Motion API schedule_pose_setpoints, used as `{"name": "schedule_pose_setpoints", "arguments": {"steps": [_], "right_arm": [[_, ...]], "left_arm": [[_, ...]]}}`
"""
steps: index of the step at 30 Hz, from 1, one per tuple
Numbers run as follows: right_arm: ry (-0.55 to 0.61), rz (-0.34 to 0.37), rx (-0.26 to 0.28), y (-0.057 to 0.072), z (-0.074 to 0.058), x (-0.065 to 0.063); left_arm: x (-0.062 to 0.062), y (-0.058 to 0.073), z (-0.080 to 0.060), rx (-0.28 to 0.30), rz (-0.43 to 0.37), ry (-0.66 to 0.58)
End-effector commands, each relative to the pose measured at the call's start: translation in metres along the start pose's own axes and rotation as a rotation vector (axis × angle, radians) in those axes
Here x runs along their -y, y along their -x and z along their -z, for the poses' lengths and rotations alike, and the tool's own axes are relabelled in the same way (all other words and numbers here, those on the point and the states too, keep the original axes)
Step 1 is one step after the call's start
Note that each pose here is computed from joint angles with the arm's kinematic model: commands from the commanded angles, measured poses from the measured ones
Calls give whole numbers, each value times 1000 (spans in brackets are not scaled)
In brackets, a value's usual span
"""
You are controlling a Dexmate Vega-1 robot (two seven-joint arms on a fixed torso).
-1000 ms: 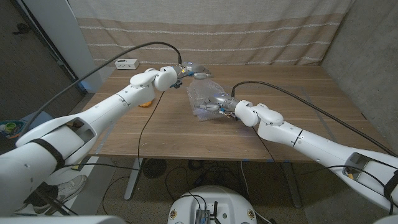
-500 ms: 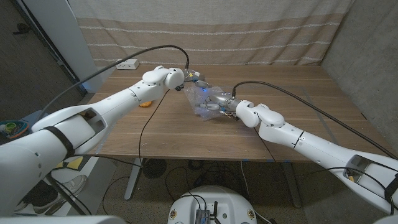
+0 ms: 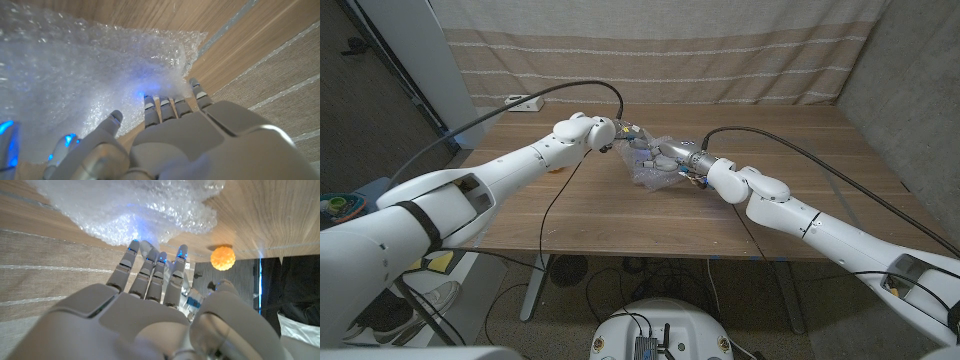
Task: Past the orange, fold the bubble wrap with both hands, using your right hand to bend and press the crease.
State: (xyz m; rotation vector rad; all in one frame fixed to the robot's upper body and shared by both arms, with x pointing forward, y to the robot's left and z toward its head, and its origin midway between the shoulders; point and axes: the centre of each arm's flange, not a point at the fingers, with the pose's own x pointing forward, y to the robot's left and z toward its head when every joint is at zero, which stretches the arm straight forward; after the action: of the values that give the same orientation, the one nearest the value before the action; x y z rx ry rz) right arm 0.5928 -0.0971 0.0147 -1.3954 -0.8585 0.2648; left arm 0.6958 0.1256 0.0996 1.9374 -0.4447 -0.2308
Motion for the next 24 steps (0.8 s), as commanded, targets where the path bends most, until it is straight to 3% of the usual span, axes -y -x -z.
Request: {"name": "schedule_pose_setpoints", "arguments": {"steps": [1, 8, 12, 16, 20, 21, 22, 24], "right_arm": [[-122, 329, 6, 20, 7, 28], [-110, 458, -67, 19, 11, 33], [-105, 470, -118, 12, 15, 38], [-26, 408, -229, 6, 20, 35], [85, 316, -342, -2, 27, 18], [110, 257, -386, -6, 33, 8], [111, 254, -389, -6, 33, 8], [124, 212, -434, -8, 42, -5]], "left_arm": [[1, 1, 6, 91, -108, 113], [-3, 7, 5, 121, -155, 141], [-2, 7, 3, 127, -151, 137], [-2, 9, 2, 125, -156, 137], [-3, 12, 3, 120, -162, 138], [-4, 13, 3, 118, -162, 135], [-4, 13, 3, 118, -162, 135], [-4, 14, 3, 116, -160, 132]]}}
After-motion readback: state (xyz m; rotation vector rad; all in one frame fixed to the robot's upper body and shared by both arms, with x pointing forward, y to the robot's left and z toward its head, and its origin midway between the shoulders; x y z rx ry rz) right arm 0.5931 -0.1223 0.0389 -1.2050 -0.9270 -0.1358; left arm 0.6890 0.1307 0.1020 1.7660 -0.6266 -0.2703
